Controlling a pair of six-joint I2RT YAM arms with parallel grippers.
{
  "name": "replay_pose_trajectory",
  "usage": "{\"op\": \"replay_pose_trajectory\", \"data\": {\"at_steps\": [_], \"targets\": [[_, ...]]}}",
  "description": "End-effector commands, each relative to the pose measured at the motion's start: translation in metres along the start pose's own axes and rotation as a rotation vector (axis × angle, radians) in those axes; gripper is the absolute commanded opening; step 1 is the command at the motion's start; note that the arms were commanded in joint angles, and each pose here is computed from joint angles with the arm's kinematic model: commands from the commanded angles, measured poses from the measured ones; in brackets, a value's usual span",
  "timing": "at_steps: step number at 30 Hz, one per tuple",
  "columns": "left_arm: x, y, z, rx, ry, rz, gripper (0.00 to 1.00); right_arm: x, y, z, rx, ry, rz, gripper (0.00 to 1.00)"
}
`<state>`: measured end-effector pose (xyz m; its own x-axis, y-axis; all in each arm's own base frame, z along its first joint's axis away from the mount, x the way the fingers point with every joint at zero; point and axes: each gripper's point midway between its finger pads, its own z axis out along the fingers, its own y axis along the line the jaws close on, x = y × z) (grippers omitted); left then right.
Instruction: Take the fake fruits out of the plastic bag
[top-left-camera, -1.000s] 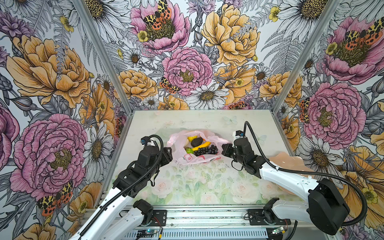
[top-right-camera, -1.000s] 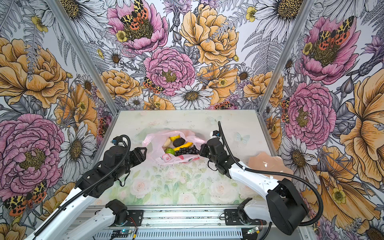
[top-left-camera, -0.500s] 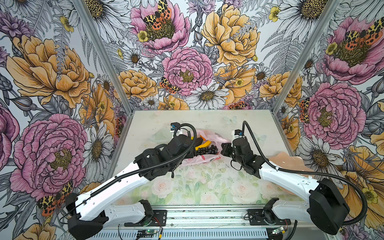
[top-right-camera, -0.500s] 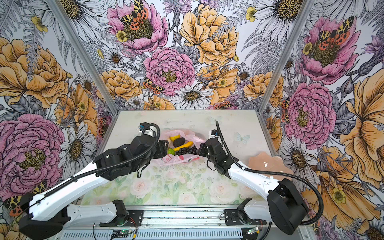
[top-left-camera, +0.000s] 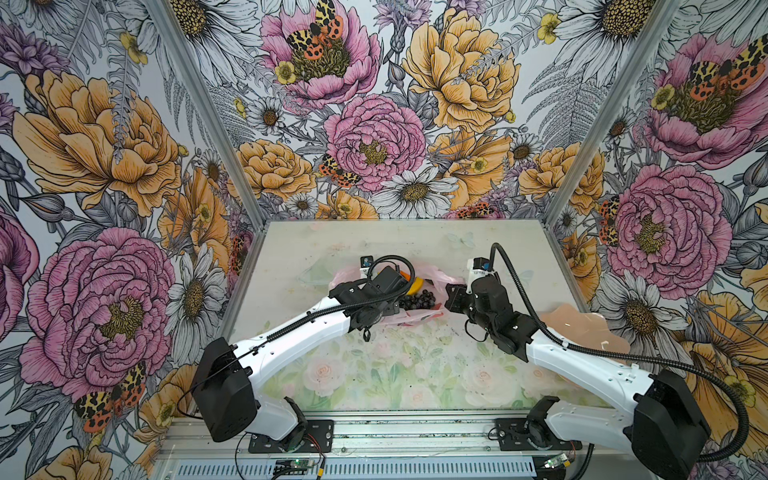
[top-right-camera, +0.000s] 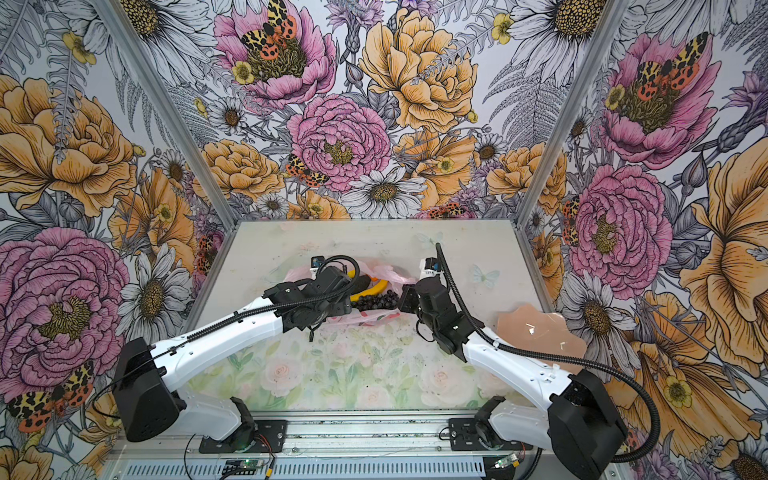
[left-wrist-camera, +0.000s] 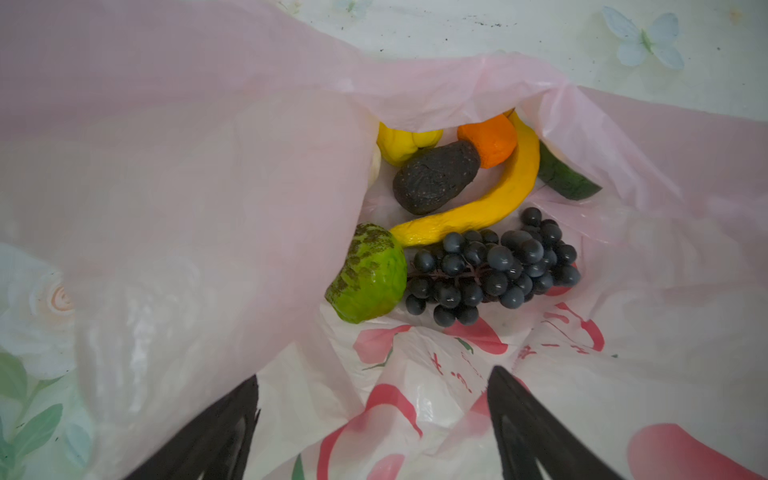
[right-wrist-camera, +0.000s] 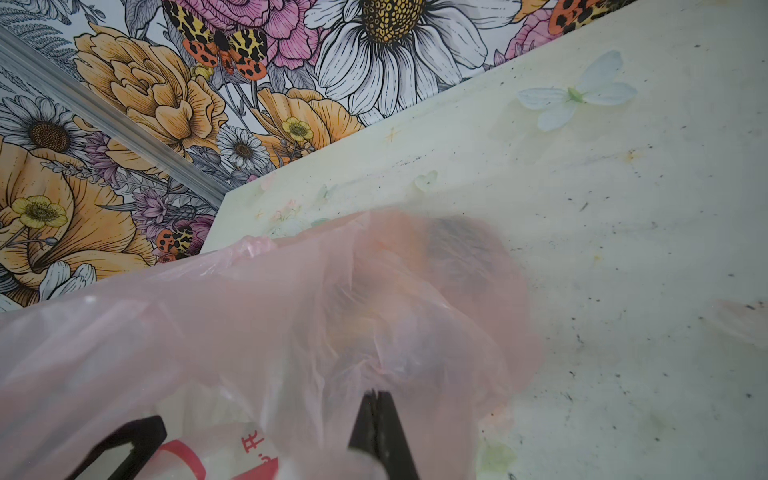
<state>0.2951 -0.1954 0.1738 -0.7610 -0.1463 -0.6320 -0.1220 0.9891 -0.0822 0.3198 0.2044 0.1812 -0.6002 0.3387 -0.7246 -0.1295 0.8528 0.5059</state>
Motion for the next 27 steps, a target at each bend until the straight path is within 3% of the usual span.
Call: {"op": "replay_pose_trajectory", "data": {"at_steps": [1, 7, 10, 16, 21, 24, 27], "targets": [[-0.007, 0.010, 0.010, -0.004, -0.029, -0.058, 0.89, 0.000, -0.001, -0.003, 0.001, -0.011, -0.025, 0.00], [-0.001, 0.007, 0.043, 0.076, 0.017, -0.129, 0.90, 0.001, 0.003, 0.001, -0.010, 0.002, -0.034, 0.00], [-0.003, 0.010, 0.059, 0.102, 0.031, -0.170, 0.85, 0.001, 0.004, 0.003, -0.010, 0.006, -0.029, 0.00], [-0.018, 0.008, 0.074, 0.269, 0.016, -0.259, 0.43, -0.012, -0.019, 0.008, -0.024, 0.013, 0.099, 0.00], [-0.056, 0.016, 0.062, 0.374, -0.076, -0.288, 0.01, -0.050, -0.020, 0.016, -0.127, -0.003, 0.223, 0.00], [-0.077, 0.031, 0.044, 0.407, -0.176, -0.325, 0.00, -0.070, -0.026, 0.022, -0.182, -0.019, 0.327, 0.00], [-0.075, 0.044, 0.036, 0.438, -0.225, -0.372, 0.00, -0.062, -0.042, 0.031, -0.175, -0.001, 0.407, 0.00]]}}
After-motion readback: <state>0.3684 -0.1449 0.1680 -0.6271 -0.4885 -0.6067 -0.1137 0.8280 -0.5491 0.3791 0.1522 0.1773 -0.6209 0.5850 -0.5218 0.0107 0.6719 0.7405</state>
